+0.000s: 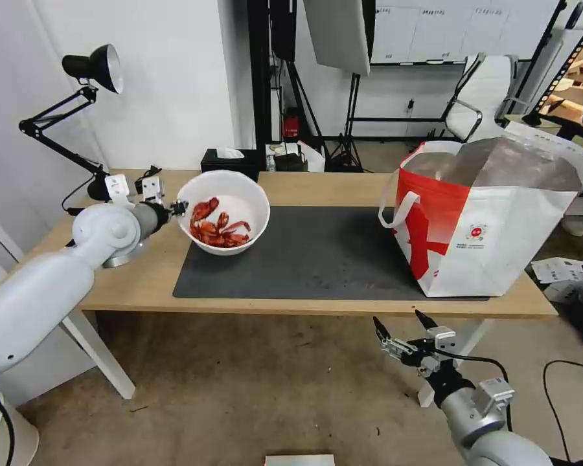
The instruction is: Pick up the trash from the table and place it into the takeout bag.
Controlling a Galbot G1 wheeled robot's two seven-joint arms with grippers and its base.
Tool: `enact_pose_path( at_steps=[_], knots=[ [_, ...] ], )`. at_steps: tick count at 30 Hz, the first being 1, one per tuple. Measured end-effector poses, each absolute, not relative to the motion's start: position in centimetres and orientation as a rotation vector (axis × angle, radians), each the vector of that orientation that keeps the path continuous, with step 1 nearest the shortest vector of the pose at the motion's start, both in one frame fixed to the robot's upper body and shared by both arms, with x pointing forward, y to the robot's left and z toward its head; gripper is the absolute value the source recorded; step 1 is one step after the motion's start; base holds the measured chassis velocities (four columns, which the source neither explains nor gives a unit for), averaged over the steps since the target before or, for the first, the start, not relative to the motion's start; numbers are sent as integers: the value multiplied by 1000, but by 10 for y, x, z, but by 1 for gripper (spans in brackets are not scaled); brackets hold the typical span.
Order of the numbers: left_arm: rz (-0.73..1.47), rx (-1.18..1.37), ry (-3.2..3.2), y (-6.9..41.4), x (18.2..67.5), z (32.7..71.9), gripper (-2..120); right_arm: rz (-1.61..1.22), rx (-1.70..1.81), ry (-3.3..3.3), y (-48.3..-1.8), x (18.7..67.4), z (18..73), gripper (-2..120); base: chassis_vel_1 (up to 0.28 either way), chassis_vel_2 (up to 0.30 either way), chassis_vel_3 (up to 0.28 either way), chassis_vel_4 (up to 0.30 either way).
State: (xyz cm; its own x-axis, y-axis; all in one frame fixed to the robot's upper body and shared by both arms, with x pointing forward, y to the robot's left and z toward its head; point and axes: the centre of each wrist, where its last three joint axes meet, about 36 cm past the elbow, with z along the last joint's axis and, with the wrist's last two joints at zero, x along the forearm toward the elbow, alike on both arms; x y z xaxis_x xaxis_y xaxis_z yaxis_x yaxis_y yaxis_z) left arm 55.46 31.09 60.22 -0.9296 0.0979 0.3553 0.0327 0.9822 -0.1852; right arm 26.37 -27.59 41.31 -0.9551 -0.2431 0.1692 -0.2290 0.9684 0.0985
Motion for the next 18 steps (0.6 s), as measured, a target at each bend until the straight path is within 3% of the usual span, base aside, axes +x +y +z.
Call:
enact_pose_path(
  at_steps=[18],
  knots=[
    [258, -199, -2787, 268, 576, 643, 0, -116, 355, -2937, -276, 264, 413, 100, 0, 0, 0, 0]
  ],
)
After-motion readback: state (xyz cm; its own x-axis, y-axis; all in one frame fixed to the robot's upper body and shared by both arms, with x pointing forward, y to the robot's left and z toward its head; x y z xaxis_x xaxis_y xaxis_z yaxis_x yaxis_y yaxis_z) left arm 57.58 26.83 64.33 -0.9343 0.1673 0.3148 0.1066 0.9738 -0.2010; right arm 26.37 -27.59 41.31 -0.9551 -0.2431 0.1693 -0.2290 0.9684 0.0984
